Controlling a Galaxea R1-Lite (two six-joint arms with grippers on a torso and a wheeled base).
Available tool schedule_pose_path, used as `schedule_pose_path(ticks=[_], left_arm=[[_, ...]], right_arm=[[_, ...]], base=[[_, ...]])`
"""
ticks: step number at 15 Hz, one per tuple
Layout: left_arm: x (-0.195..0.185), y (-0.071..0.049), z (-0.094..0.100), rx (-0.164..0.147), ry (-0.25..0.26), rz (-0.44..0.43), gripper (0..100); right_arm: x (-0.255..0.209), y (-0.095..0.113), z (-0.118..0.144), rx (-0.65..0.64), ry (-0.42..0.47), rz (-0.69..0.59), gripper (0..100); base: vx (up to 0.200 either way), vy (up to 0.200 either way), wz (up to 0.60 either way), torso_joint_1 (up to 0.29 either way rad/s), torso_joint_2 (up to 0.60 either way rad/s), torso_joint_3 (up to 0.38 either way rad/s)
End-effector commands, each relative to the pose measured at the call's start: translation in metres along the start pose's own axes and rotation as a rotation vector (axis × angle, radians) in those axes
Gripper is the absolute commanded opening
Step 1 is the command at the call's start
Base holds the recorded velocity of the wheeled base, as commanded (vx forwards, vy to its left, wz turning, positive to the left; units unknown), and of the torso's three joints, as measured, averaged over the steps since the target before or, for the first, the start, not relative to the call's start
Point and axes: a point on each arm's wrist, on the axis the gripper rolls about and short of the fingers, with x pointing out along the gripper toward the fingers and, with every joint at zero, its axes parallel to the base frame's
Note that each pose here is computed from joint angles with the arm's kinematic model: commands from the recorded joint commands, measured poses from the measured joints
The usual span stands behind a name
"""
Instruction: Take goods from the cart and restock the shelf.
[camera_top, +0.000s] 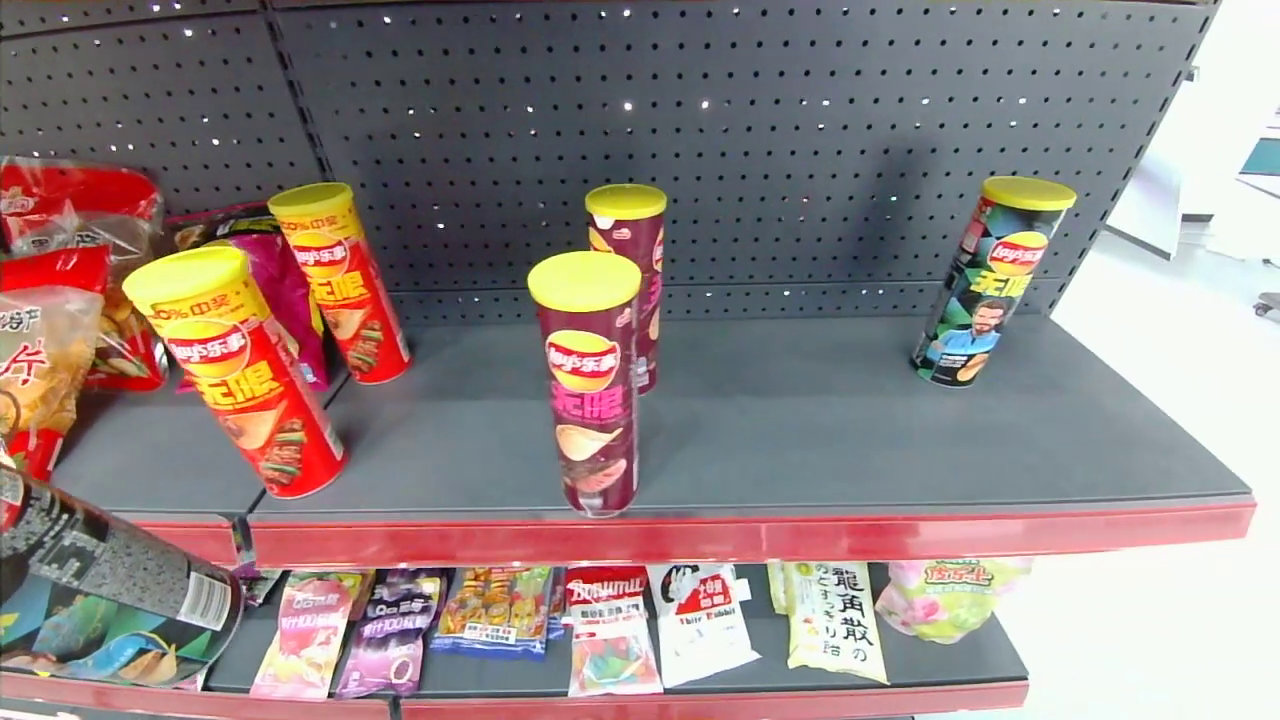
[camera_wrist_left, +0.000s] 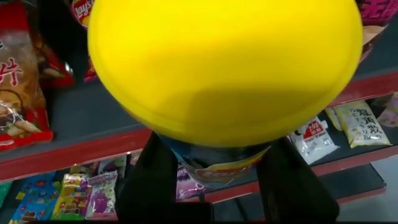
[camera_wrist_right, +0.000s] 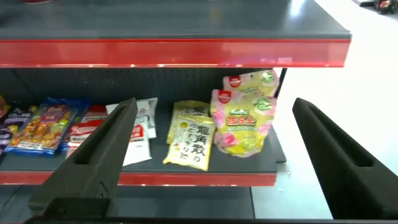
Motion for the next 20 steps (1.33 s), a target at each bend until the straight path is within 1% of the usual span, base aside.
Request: schedule_pose_path(ticks=[1,2,13,16,19,20], left_arm=[[0.000,0.000,0.000,0.005,0.001,0.000,0],[0.000,0.000,0.000,0.012,0.001,0.000,0],[-0.001,0.000,-0.001,0.013,-0.003,0.001,0],[-0.003,-0.001,-0.001,0.018,-0.009,0.001,0],[-0.005,-0.002,-0.005,0.021,-0.013,-0.005,0],[-0.009,-0.004,-0.010,0.021,-0.019,-0.007,0]], right_arm=[[0.000,0.000,0.000,0.000,0.000,0.001,100],[0.000,0.000,0.000,0.000,0.000,0.001,100],[0.000,0.000,0.000,0.000,0.000,0.004,100],[0.000,0.000,0.000,0.001,0.000,0.004,100],[0.000,0.000,0.000,0.003,0.000,0.007,100],[0.000,0.000,0.000,0.003,0.000,0.009,100]], base=[[0.000,-0.200,0.00,0.002,0.00,-0.002],[0.000,-0.200,0.00,0.002,0.00,0.007],[0.000,-0.200,0.00,0.004,0.00,0.001],[0.000,-0.200,0.00,0.006,0.00,0.002],[0.000,0.000,0.00,0.000,0.00,0.000],[0.000,0.000,0.00,0.000,0.00,0.000]])
